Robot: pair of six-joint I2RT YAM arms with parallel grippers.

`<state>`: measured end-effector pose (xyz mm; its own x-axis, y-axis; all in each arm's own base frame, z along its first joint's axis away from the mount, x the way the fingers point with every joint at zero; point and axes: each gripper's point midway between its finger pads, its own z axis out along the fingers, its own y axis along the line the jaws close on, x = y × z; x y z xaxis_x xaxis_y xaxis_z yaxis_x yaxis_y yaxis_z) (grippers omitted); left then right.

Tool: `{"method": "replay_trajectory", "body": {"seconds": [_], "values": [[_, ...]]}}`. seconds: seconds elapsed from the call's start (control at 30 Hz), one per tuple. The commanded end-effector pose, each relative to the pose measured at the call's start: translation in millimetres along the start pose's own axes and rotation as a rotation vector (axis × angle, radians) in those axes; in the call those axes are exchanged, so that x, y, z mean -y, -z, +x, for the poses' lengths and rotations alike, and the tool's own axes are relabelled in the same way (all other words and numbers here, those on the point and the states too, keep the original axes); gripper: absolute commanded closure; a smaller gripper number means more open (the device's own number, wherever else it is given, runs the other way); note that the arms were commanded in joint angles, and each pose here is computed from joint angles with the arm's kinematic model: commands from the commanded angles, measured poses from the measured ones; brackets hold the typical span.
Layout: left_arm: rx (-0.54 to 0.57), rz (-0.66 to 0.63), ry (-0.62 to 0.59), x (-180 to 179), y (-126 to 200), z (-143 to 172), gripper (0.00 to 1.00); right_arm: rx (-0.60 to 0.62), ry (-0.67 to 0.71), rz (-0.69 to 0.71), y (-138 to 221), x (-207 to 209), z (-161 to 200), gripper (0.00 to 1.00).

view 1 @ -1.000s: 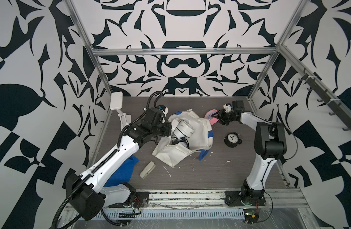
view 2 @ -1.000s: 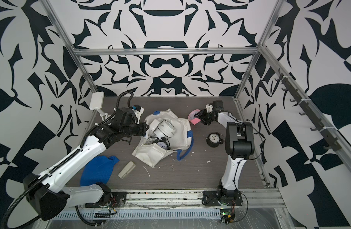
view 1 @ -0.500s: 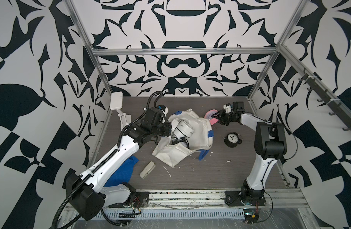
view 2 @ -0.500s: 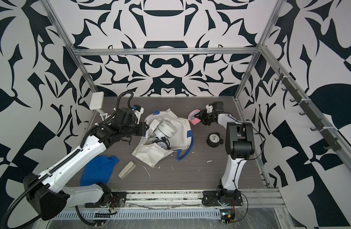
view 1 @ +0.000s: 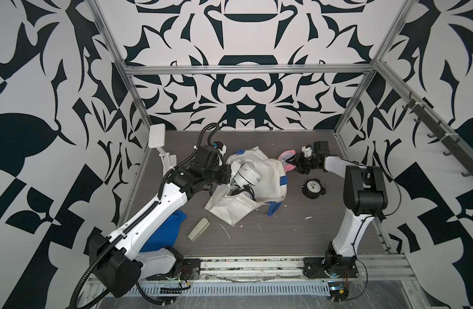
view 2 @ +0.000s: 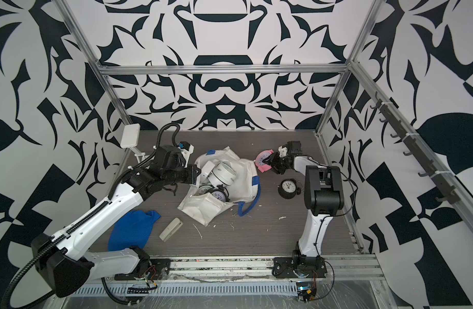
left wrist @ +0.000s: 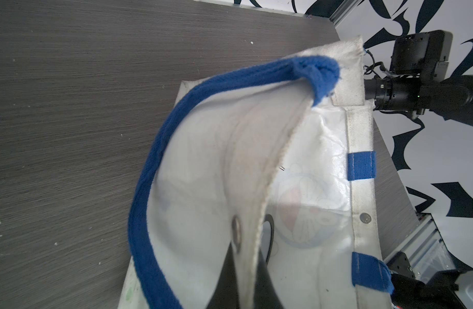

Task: Take the alarm clock out of the canvas bag
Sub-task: Place the alarm at the center of the board.

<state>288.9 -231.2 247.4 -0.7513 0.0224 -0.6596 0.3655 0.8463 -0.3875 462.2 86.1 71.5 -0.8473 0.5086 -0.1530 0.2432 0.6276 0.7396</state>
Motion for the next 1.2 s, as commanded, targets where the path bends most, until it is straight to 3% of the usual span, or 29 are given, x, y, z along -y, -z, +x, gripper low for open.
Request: {"method": "replay_trajectory", "body": {"seconds": [0.0, 1.17], "values": [[0.014, 0.040, -0.013, 11, 7, -5, 1.00, 0.043, 0.029, -0.013, 15, -12, -7, 0.51], [0.004, 0.054, -0.005, 15, 5, -8, 1.00, 0.063, -0.014, 0.056, 29, 16, -2, 0.38]]}}
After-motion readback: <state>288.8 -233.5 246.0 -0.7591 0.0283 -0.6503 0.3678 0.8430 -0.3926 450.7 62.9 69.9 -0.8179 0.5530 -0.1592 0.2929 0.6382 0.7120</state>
